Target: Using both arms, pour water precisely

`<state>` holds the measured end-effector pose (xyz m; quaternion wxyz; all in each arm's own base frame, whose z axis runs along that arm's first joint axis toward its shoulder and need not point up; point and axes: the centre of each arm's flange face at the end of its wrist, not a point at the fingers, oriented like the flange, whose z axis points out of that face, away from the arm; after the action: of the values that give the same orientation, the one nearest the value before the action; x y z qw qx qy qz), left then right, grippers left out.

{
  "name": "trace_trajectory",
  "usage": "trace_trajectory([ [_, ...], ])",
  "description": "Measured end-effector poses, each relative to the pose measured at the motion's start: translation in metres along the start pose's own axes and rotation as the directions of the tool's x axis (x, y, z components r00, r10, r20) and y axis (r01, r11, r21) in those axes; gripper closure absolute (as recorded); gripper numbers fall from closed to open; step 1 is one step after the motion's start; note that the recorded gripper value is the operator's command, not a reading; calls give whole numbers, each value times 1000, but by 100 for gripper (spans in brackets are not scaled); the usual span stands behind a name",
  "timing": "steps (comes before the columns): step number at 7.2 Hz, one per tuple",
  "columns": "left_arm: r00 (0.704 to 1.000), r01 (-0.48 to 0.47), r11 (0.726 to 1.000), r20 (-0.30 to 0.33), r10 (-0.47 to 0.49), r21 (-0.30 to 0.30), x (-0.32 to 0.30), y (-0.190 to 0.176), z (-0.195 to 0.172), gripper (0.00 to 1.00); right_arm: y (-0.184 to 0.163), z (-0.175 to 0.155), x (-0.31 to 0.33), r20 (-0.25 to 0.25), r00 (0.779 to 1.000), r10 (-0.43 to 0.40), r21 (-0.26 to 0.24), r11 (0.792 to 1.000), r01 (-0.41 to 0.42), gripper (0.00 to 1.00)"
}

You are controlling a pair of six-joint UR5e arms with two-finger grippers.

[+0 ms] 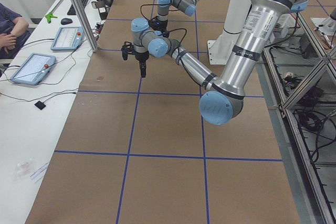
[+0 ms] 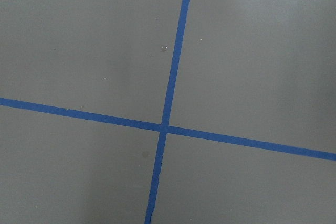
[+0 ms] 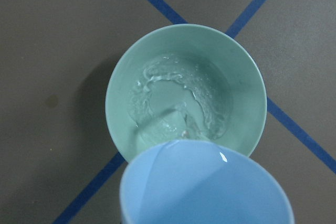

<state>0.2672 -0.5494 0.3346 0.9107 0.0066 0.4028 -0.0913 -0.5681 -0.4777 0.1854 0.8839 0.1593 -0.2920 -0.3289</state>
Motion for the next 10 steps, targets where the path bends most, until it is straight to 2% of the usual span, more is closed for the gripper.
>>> trace_trajectory([
  [3,1000,0,1000,0,0,0,0,0,0,0,-2,5,7,-13,999,-39,-29,999,38,100],
  [5,1000,1,1000,2,-1,-1,-1,0,1,0,-4,1,6,-5,999,-40,-5,999,39,100],
  [7,1000,1,1000,3,-1,-1,-1,0,2,0,-6,-5,4,24,1000,-8,76,997,6,100],
  [8,1000,2,1000,4,-2,-2,-1,0,2,0,-1,-5,8,48,999,10,144,989,-17,100],
  [10,1000,3,1000,4,-3,-4,0,0,3,0,19,-15,26,95,994,63,297,951,-88,100],
])
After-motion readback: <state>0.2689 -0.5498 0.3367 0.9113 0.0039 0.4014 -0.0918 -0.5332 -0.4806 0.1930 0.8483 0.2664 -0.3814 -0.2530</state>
